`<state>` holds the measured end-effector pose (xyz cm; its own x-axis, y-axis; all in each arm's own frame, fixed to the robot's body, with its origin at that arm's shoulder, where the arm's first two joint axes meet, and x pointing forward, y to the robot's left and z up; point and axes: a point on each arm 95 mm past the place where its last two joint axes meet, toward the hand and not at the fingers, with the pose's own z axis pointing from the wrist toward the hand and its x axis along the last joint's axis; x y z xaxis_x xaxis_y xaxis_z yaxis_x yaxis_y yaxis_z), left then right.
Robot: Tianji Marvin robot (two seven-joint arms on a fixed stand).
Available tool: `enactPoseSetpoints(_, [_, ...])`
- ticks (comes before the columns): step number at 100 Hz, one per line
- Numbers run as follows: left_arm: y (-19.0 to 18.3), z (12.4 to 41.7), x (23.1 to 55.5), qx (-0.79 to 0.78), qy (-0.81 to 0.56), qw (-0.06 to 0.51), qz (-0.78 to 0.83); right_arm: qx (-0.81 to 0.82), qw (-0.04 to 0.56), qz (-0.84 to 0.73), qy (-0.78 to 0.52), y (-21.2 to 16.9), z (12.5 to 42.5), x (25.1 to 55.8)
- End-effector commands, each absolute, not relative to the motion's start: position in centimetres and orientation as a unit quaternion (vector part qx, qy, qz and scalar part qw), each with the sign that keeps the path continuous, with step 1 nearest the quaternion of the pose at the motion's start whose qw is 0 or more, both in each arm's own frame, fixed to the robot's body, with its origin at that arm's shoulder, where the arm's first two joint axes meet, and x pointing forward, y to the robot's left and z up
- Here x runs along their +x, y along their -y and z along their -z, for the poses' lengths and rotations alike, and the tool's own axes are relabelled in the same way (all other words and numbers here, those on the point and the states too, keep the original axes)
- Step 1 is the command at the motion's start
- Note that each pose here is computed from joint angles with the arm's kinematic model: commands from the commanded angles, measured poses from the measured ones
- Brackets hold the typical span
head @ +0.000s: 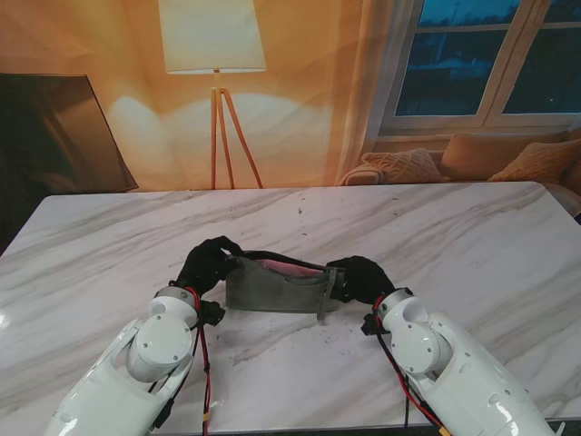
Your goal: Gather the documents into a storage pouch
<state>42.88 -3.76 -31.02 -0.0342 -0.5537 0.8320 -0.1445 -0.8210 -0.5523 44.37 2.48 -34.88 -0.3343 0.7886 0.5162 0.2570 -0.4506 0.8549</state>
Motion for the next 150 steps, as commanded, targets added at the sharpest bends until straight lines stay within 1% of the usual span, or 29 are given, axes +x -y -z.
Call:
enactPoseSetpoints(1, [4.1,30.9,42.9,-0.677,-0.263,0.144,0.672,0.541,0.188,-0.661,-0.485,-3.1,35.0,44.1])
enactPoseSetpoints(28, [4.0,30.9,43.1,-0.674,-0.270,0.147,0.672,0.541,0.175,-0.668,-0.480,-3.3,34.9,44.0])
enactPoseSetpoints(75, [3.3,30.6,43.2,-0.668,-0.284,0.172,0.666,0.572,0.151,-0.641,-0.488,-2.2,35.0,43.9])
enactPoseSetpoints(108, [3.0,30.4,43.1,-0.665,-0.290,0.177,0.665,0.576,0.151,-0.639,-0.487,-1.9,35.0,43.7])
enactPoseSetpoints(129, [2.3,29.8,43.0,-0.652,-0.294,0.195,0.671,0.579,0.156,-0.648,-0.469,-2.0,35.0,43.6])
enactPoseSetpoints(150, [1.2,28.7,42.4,-0.629,-0.302,0.222,0.681,0.579,0.162,-0.650,-0.465,-2.1,35.2,43.5])
